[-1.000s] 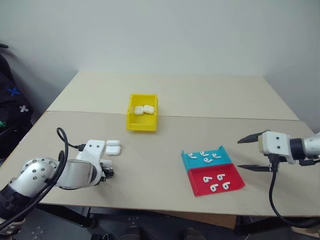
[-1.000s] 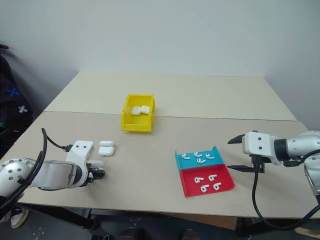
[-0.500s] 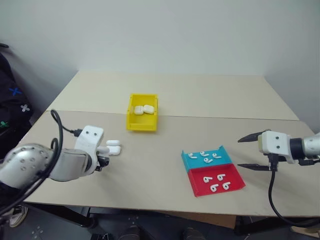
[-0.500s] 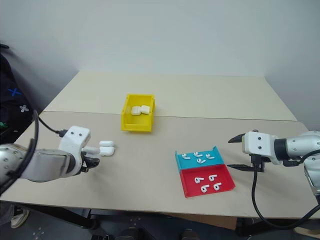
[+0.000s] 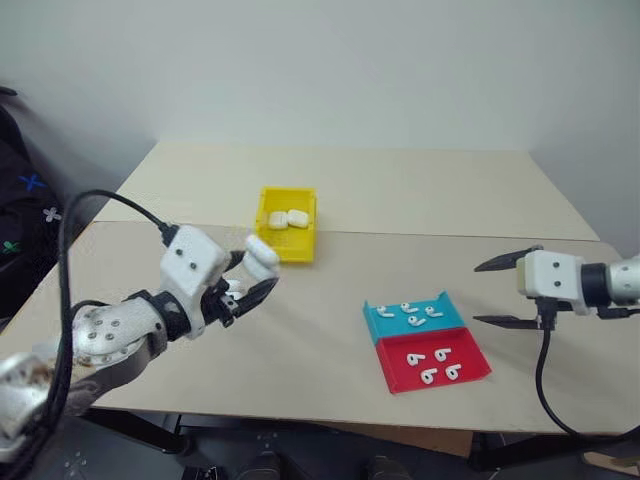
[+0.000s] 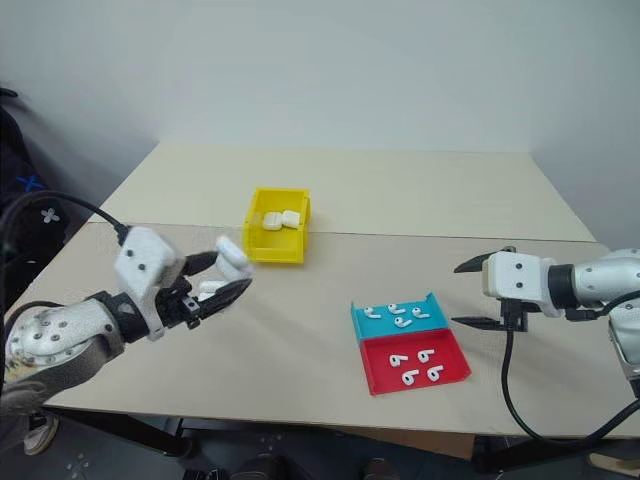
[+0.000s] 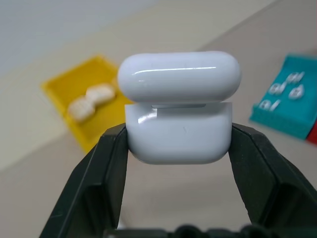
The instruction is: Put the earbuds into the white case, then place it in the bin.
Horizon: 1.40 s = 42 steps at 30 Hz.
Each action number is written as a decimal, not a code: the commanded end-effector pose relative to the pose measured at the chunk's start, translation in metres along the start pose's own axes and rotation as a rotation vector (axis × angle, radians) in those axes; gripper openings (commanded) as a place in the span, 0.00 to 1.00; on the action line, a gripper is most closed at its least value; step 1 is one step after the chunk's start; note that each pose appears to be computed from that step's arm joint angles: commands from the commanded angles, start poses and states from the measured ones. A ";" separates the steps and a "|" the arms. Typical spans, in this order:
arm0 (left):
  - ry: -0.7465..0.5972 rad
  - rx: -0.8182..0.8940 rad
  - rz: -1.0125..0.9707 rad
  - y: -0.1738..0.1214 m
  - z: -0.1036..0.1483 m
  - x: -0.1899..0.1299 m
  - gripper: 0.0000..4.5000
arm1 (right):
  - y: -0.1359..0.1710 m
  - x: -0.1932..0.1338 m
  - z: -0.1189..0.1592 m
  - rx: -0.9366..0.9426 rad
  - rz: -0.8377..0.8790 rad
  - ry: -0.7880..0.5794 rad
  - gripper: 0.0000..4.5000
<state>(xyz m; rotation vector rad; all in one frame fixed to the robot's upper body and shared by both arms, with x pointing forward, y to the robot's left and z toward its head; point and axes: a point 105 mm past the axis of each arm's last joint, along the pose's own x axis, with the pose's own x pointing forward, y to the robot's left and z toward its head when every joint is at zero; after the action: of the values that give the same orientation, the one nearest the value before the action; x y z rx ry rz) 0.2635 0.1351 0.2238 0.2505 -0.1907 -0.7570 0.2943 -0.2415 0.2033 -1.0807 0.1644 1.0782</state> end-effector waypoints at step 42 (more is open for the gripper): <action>-0.514 -0.064 -0.519 -0.064 -0.025 -0.015 0.61 | 0.069 0.043 0.045 -0.170 0.565 0.251 0.50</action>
<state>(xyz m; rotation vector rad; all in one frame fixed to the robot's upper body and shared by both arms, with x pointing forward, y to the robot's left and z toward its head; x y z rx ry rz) 0.2215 0.1074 0.1738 0.0164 -0.5848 -1.3265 0.2446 -0.1765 0.1557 -1.3103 0.6370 1.4858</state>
